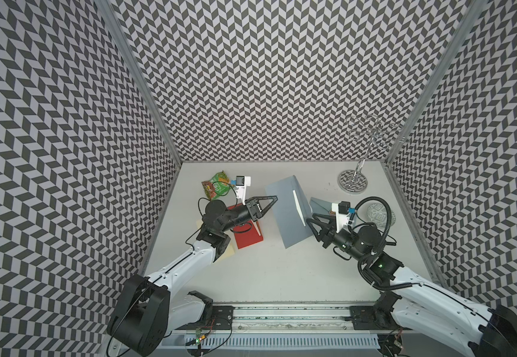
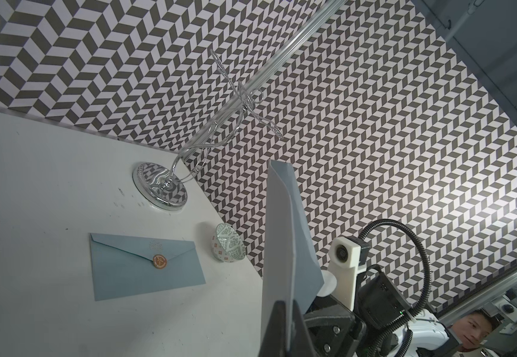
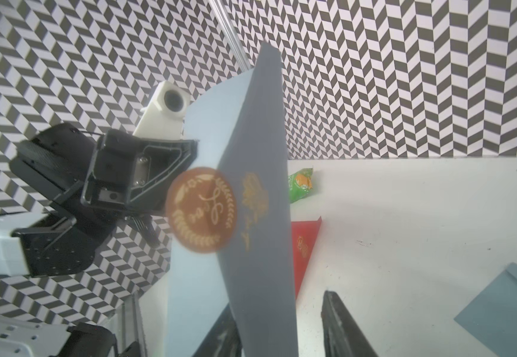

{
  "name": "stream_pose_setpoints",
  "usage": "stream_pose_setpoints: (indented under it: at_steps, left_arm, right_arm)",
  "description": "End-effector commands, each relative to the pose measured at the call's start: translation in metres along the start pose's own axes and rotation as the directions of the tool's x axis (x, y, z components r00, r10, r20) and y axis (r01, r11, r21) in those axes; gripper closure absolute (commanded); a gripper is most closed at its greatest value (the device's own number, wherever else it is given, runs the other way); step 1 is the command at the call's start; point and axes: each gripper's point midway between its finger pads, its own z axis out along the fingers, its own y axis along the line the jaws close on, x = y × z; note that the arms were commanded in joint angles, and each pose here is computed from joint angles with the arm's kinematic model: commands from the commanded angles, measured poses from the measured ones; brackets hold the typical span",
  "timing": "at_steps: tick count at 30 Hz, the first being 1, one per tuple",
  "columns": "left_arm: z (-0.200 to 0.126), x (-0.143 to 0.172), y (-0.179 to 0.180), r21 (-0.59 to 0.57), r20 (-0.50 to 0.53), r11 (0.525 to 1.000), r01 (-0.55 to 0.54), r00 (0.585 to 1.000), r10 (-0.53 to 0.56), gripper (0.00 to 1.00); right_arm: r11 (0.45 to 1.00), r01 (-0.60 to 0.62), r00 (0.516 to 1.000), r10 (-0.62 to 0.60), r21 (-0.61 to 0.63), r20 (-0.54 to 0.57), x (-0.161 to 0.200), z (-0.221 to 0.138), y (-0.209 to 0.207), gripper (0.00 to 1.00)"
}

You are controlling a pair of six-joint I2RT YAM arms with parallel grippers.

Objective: Open the envelope
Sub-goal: Open the envelope flap on the envelope.

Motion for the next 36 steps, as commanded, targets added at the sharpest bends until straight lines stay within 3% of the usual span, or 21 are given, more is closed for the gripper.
stream_pose_setpoints:
  at_steps: [1, 11, 20, 36]
  left_arm:
    - [0.000, -0.007, -0.014, 0.049, 0.014, 0.998, -0.033, 0.999, 0.032, 1.00]
    - [-0.003, -0.005, -0.020, 0.089, 0.023, 0.996, -0.019, 1.000, 0.018, 1.00]
    - [-0.004, -0.005, -0.020, 0.077, 0.021, 0.996, -0.040, 0.999, 0.038, 1.00]
    - [-0.003, -0.005, -0.013, 0.040, 0.013, 0.998, -0.044, 0.999, 0.044, 1.00]
  right_arm:
    - [0.991, -0.052, 0.997, 0.059, -0.121, 0.051, -0.014, -0.008, 0.015, 0.63]
    - [0.946, -0.117, 0.993, 0.118, -0.302, -0.012, -0.012, -0.009, 0.039, 0.65]
    - [0.923, -0.142, 0.990, 0.128, -0.358, -0.061, -0.013, -0.006, 0.049, 0.83]
    - [0.914, -0.151, 0.988, 0.139, -0.377, -0.060, -0.014, -0.012, 0.053, 0.99]
